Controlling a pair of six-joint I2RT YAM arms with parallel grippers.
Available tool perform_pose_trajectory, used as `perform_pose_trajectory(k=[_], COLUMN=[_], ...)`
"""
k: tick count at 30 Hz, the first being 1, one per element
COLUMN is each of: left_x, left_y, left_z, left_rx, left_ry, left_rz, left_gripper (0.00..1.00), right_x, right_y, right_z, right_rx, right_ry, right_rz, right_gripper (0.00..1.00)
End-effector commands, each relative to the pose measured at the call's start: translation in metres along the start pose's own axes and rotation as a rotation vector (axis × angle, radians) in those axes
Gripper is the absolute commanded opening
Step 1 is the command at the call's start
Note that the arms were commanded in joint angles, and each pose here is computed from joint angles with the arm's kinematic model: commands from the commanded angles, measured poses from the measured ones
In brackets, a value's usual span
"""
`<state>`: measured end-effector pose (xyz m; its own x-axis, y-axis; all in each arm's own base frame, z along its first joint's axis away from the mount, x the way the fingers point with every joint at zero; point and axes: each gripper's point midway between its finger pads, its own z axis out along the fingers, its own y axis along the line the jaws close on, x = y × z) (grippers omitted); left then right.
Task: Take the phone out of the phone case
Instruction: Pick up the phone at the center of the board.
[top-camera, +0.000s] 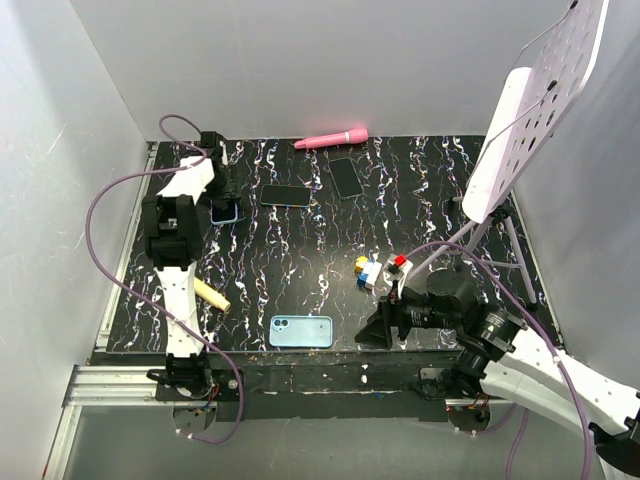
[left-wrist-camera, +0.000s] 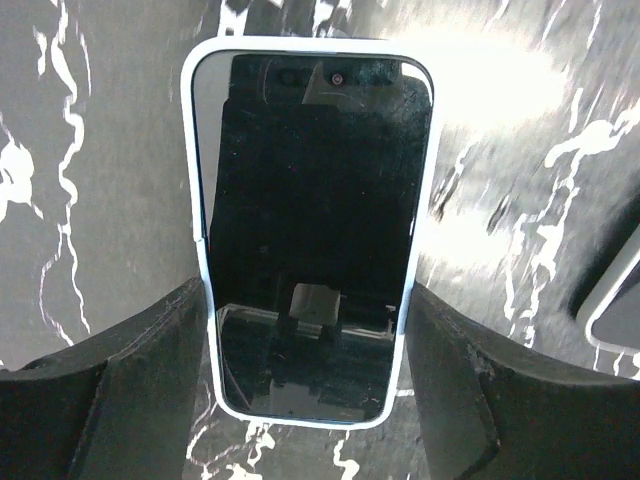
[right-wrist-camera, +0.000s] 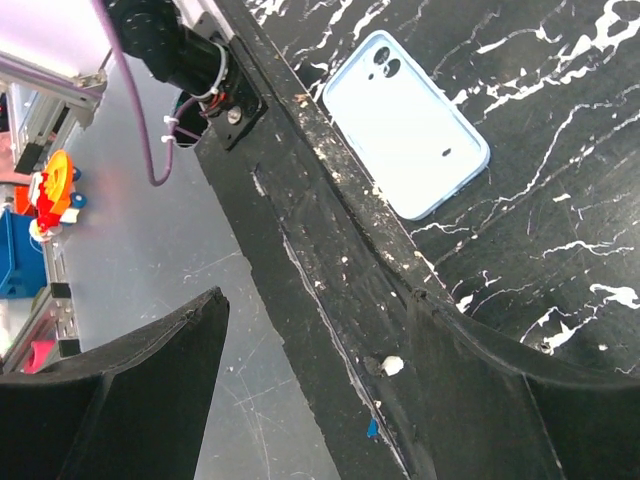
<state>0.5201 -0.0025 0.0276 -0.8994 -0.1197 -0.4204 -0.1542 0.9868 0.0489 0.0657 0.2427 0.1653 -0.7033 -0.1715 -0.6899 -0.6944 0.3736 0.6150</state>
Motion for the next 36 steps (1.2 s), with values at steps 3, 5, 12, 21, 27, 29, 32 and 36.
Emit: perform_pose_trajectory(k=[3, 5, 12, 21, 27, 29, 32, 36], left_x=[0.025, 0.03, 0.072, 0.157, 0.179, 0.187, 0.2, 0.216], left_y=[0.025, 0.015, -0.039, -0.13, -0.171, -0.182, -0.2, -0.219], left_z=[-0.063, -0.09, -0.181, -0.227, -0.268, -0.274, -0.279, -0.281], left_rx=[0.081, 0.15, 0.536, 0.797, 0.916, 0.923, 0.933, 0.922], left_ry=[-0.02, -0.064, -0.224, -0.075, -0.019, 0.002, 0.059, 0.076], left_rz=[-0.164, -0.233, -0.573, -0.893, -0.983, -0.982, -0.966, -0.907], left_gripper=[0.0, 0.0, 0.0, 0.0, 0.0, 0.0, 0.0, 0.0], right_x=[-0.016, -0.019, -0.024, -0.078, -0.102, -0.107, -0.111, -0.113], right_y=[-0.008, -0.02, -0.047, -0.027, -0.016, -0.016, -0.029, -0.032], right_z=[0.011, 0.016, 0.035, 0.073, 0.092, 0.093, 0.093, 0.091], right_rx=[0.063, 0.13, 0.264, 0.203, 0.22, 0.229, 0.303, 0.319], right_ry=[-0.027, -0.026, -0.008, -0.107, -0.2, -0.232, -0.261, -0.283], right_rz=[0.033, 0.064, 0.12, -0.009, -0.035, -0.03, 0.004, 0.017], right_gripper=[0.78, 0.77, 0.77, 0.77, 0.77, 0.75, 0.72, 0.7])
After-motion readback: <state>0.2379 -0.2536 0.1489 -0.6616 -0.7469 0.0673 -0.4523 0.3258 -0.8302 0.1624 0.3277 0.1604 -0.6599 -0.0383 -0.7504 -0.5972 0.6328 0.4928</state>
